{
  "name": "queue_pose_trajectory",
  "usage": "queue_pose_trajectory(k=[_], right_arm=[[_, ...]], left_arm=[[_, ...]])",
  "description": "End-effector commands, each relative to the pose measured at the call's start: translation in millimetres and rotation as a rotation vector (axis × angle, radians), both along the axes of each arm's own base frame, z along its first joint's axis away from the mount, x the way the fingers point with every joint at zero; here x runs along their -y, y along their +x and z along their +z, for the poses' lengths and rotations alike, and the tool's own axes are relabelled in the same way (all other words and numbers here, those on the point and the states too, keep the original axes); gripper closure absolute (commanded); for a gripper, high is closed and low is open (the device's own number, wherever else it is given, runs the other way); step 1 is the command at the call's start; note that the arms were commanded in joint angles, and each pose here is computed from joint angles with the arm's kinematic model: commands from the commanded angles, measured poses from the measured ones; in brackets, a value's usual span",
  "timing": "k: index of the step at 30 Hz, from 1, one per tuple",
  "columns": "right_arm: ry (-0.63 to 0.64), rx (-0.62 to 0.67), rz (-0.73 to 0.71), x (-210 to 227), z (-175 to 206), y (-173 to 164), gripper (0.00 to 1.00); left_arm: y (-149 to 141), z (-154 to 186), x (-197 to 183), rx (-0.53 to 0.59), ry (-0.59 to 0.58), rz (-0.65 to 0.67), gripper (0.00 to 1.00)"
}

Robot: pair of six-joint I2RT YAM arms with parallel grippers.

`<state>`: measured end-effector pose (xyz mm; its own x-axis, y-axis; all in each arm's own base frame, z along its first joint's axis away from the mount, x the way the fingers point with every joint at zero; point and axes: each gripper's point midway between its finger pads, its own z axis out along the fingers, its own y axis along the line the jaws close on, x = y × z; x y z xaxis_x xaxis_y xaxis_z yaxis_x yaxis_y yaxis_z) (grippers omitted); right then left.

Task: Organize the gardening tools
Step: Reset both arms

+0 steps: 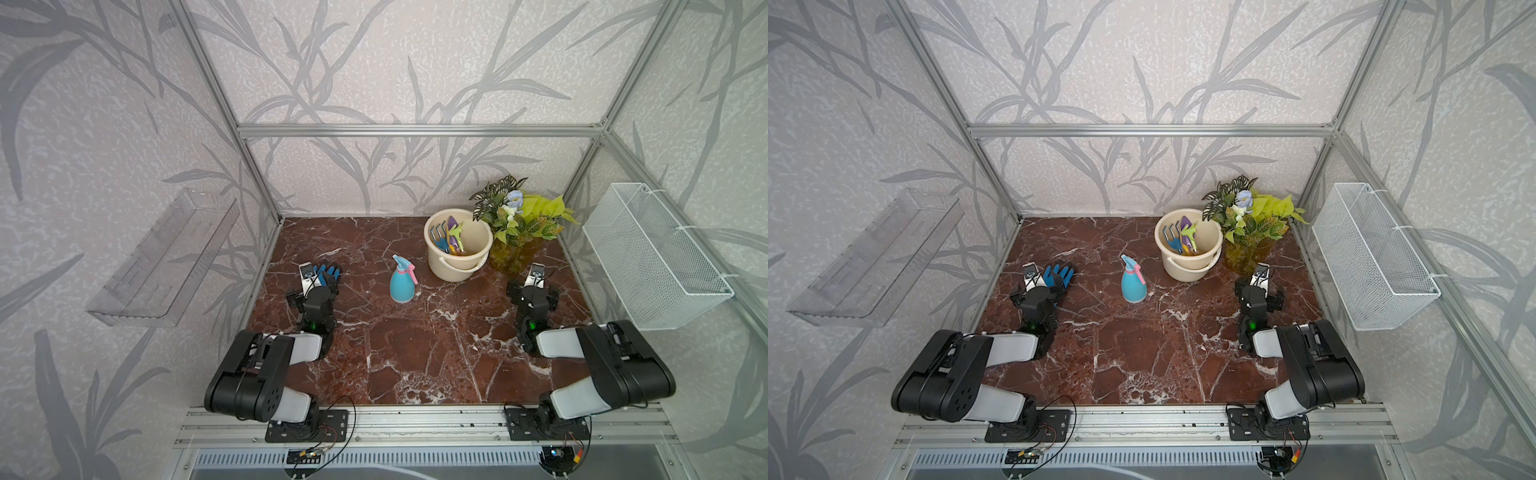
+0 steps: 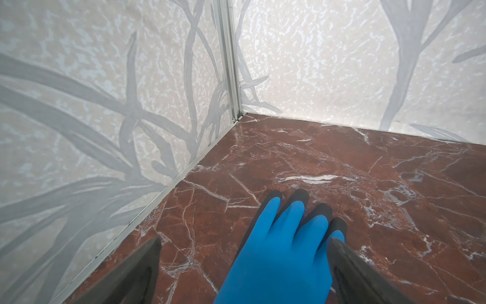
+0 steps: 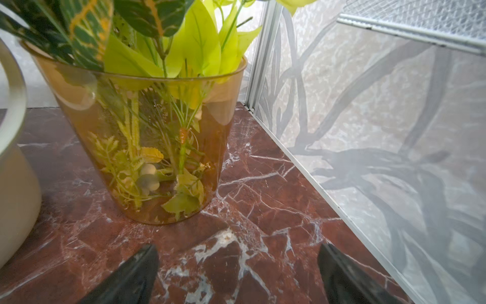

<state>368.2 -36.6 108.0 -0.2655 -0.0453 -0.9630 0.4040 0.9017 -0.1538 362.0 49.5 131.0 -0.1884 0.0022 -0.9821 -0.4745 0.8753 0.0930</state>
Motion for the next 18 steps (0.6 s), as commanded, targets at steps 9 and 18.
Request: queue_pose_trajectory(k=[9,18], right_arm=[[0.087,0.058,0.184,-16,-4,8,0.01],[0.060,0.054,0.171,-16,-5,13,0.01]], left_arm=[[14,2,5,0.025,-0.025,-0.091,0.00],[-6,8,16,0.139,0.013,-0.164,0.00]])
